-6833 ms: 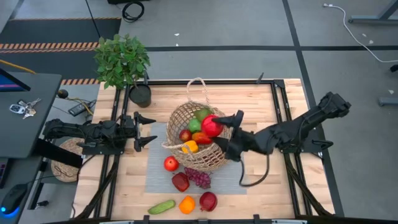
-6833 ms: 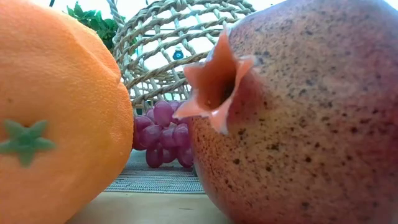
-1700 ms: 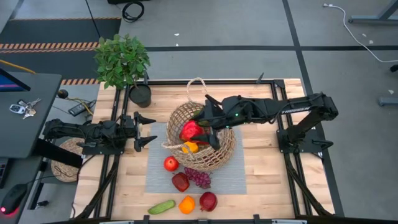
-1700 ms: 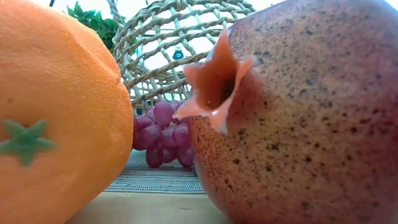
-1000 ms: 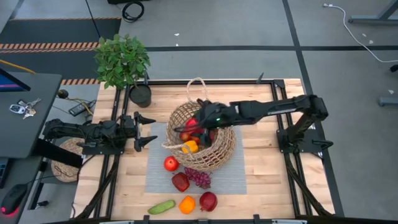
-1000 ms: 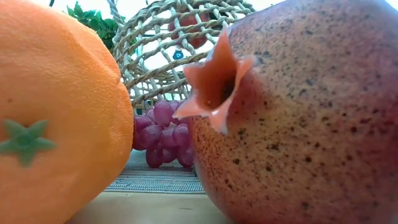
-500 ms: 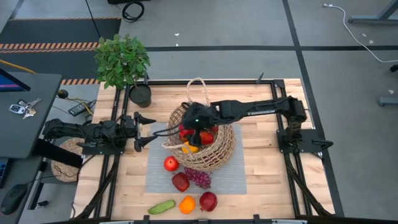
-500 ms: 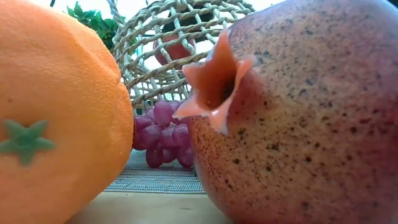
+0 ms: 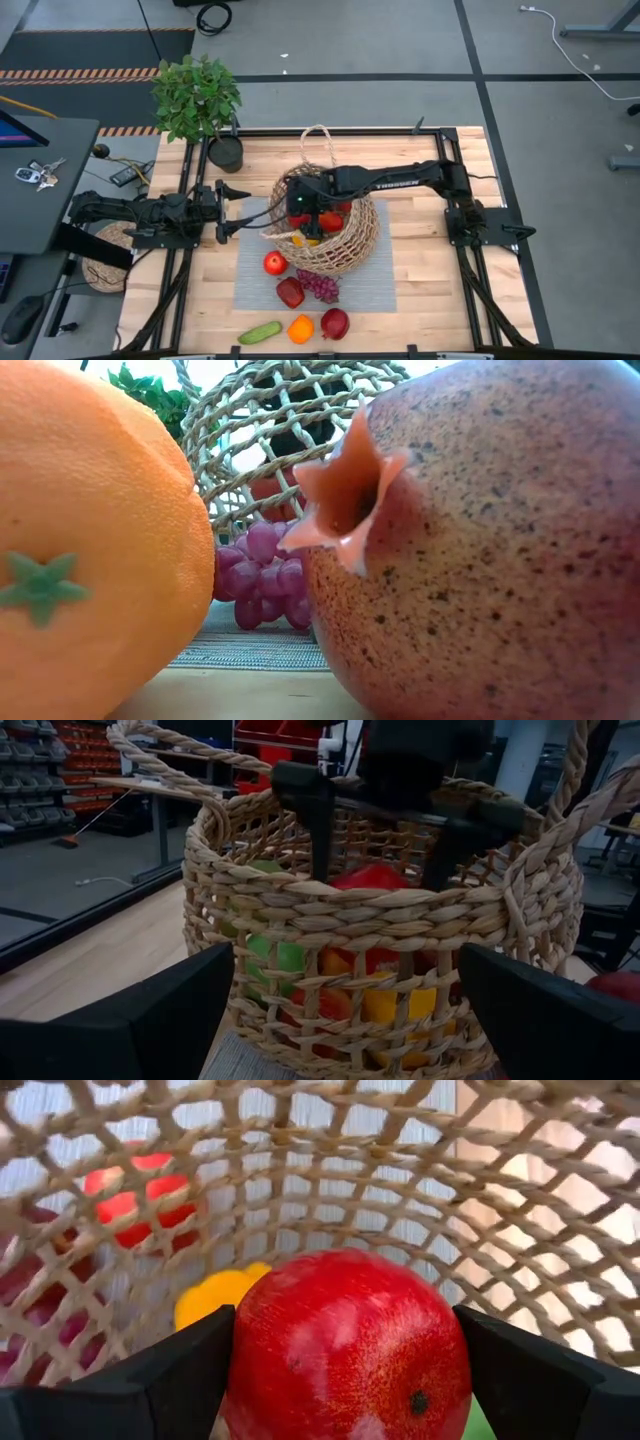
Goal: Build produce basket
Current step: Put the red apple into the basket, then put the pomegranate into the basket
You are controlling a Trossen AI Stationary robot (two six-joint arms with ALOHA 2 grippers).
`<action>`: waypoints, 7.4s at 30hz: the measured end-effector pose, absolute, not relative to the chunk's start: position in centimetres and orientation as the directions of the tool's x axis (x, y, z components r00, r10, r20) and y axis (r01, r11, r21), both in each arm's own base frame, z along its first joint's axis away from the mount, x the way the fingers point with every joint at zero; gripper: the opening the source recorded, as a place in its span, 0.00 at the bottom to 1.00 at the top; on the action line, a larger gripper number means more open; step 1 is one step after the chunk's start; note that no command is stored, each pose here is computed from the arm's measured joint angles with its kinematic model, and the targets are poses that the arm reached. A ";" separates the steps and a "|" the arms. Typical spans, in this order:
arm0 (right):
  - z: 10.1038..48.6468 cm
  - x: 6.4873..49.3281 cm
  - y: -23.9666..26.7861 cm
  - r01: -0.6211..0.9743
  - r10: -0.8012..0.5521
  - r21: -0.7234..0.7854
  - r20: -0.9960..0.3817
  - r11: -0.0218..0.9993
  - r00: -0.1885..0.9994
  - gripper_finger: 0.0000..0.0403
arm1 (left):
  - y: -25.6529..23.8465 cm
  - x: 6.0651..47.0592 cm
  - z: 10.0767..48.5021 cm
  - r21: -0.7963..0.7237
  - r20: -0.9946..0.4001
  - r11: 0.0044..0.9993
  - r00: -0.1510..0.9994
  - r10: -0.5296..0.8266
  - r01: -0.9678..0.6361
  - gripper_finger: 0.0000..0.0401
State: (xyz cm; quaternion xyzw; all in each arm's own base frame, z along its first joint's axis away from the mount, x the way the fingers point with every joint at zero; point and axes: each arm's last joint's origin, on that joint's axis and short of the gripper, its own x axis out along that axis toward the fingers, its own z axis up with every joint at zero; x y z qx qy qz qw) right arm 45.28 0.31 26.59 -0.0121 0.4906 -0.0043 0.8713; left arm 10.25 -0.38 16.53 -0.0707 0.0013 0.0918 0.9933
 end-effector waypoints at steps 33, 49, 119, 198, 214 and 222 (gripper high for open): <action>40.4 38.0 2.5 0.076 -0.047 0.027 -0.573 0.997 0.818 0.97 | -0.4 10.2 16.5 -0.140 -0.015 0.973 0.983 0.183 -0.183 0.98; 38.4 35.2 20.8 -0.398 0.281 -0.104 -0.547 0.912 0.788 0.97 | -0.4 10.2 16.5 -0.140 -0.015 0.973 0.983 0.182 -0.182 0.98; 26.7 35.8 25.2 -0.183 -0.050 -0.265 -0.681 0.947 0.730 0.89 | -0.4 10.3 16.5 -0.138 -0.022 0.973 0.983 0.182 -0.184 0.98; 43.1 29.6 14.6 -0.343 -0.426 -0.921 -0.241 -0.183 0.872 0.90 | -0.4 10.3 16.5 -0.138 -0.022 0.973 0.983 0.182 -0.183 0.98; 43.1 30.2 13.4 -0.358 -0.468 -0.915 -0.238 -0.187 0.851 0.90 | -0.4 10.3 16.5 -0.138 -0.022 0.973 0.983 0.182 -0.184 0.98; 43.2 30.8 11.6 -0.433 -0.577 -0.857 -0.210 -0.279 0.789 0.90 | -0.4 10.3 16.5 -0.138 -0.022 0.973 0.983 0.182 -0.184 0.98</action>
